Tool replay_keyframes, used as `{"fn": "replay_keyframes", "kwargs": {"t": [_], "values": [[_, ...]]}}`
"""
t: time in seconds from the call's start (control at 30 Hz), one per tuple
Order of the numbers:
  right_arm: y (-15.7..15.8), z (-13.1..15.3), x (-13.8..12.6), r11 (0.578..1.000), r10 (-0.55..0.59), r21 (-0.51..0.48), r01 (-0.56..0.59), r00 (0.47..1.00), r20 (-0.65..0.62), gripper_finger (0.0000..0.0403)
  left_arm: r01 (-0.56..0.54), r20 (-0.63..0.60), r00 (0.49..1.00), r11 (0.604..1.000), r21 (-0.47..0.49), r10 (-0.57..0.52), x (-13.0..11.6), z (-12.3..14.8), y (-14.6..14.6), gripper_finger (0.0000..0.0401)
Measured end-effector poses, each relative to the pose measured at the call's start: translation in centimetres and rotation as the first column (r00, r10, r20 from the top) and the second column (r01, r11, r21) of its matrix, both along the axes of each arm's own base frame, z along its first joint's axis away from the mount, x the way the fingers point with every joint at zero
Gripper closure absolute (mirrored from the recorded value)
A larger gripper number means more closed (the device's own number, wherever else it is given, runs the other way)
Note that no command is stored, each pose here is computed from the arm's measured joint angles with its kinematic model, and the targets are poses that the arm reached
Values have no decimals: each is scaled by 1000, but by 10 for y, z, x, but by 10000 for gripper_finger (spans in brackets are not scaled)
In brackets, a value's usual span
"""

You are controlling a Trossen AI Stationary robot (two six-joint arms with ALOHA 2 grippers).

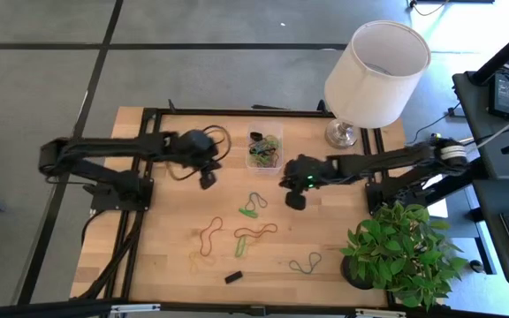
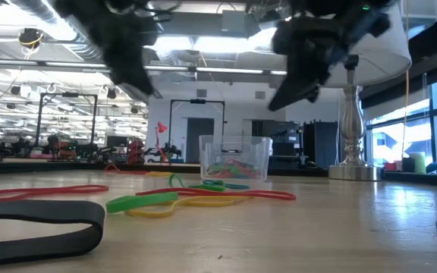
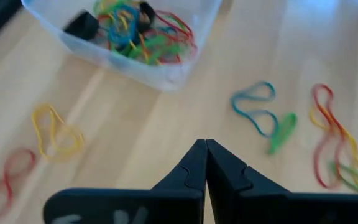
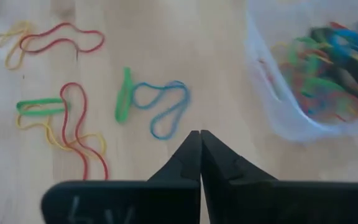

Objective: Pick and place rubber bands into bin
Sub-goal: Put the red rubber band into the transparent bin

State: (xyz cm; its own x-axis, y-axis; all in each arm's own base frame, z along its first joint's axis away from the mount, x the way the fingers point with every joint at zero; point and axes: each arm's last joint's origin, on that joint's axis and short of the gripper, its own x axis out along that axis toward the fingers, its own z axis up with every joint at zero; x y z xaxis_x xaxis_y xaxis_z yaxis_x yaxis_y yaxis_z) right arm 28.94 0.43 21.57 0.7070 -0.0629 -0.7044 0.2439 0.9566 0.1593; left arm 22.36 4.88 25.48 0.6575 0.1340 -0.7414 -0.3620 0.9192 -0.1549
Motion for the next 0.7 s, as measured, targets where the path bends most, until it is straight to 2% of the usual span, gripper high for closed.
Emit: {"fn": "replay_keyframes", "kwargs": {"t": [0.17, 0.33, 0.53, 0.7], "values": [[13, -7, 37, 998, 51, -13, -53, 990, -129, 394, 24, 33, 999, 1000, 5, -24, -30, -8, -22, 399], [34, -16, 64, 988, 134, -34, -148, 956, -260, 365, 55, 85, 995, 998, 8, -55, -53, -15, -38, 398], [64, -39, 78, 971, 203, -33, -239, 884, -422, 325, 81, 115, 990, 996, -26, -77, -72, -28, -52, 399], [80, -59, 79, 979, 177, -5, -204, 859, -480, 298, 121, 106, 987, 992, -32, -117, -80, -38, -60, 399]]}}
